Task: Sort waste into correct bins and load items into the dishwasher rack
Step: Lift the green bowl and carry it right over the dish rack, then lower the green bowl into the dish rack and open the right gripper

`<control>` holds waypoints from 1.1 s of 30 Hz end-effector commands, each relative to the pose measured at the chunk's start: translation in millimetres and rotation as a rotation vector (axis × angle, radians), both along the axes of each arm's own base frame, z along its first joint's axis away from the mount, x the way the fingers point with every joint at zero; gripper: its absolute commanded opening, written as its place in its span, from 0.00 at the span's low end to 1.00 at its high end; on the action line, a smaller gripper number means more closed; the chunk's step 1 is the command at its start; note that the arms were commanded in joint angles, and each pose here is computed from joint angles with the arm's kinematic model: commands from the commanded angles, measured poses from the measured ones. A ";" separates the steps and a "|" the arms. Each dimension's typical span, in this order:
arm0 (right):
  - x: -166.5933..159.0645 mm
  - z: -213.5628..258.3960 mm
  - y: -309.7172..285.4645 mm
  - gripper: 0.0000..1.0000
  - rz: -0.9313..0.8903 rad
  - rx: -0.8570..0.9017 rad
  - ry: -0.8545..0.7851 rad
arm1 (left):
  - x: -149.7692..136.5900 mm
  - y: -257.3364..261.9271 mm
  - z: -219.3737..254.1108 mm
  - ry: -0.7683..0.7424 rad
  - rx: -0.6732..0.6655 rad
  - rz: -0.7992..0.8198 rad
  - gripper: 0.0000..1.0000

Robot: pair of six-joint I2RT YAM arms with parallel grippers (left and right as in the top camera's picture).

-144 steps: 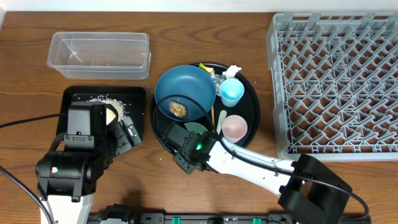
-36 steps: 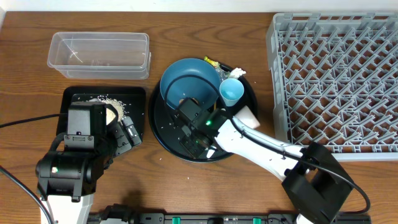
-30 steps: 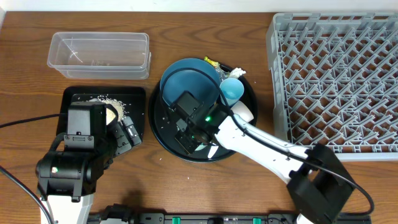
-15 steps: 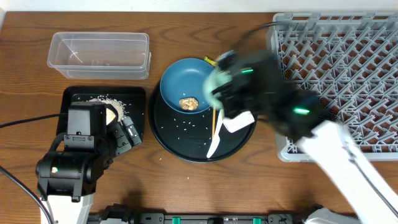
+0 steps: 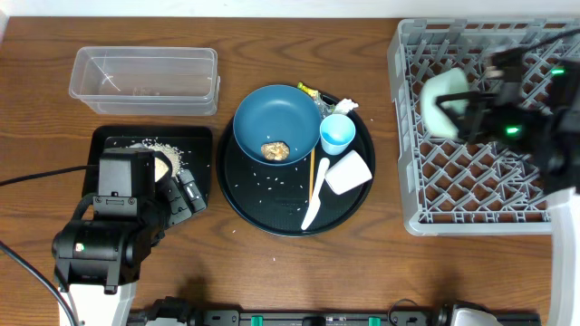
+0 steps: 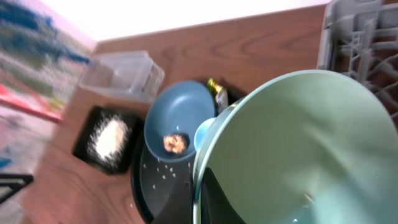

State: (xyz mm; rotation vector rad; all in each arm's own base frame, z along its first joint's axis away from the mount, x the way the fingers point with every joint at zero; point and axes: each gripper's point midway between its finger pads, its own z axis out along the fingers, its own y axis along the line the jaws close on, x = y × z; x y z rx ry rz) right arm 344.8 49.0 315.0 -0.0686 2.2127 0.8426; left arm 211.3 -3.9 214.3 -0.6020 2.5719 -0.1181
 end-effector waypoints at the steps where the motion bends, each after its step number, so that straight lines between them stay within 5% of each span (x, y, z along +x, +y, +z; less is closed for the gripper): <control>1: 1.5 11.7 -18.3 0.01 0.090 0.188 -0.059 | 0.5 3.0 3.4 -0.008 0.012 0.006 0.98; 12: 34.0 -42.2 -123.5 0.01 0.006 0.522 -0.037 | 0.5 3.0 3.4 -0.008 0.012 0.006 0.98; 27: 39.0 -73.5 -220.6 0.01 -0.120 0.600 -0.141 | 0.5 3.0 3.4 -0.008 0.012 0.006 0.98; 33: 47.9 -106.8 -233.0 0.01 -0.183 0.605 -0.064 | 0.5 3.0 3.4 -0.008 0.012 0.006 0.98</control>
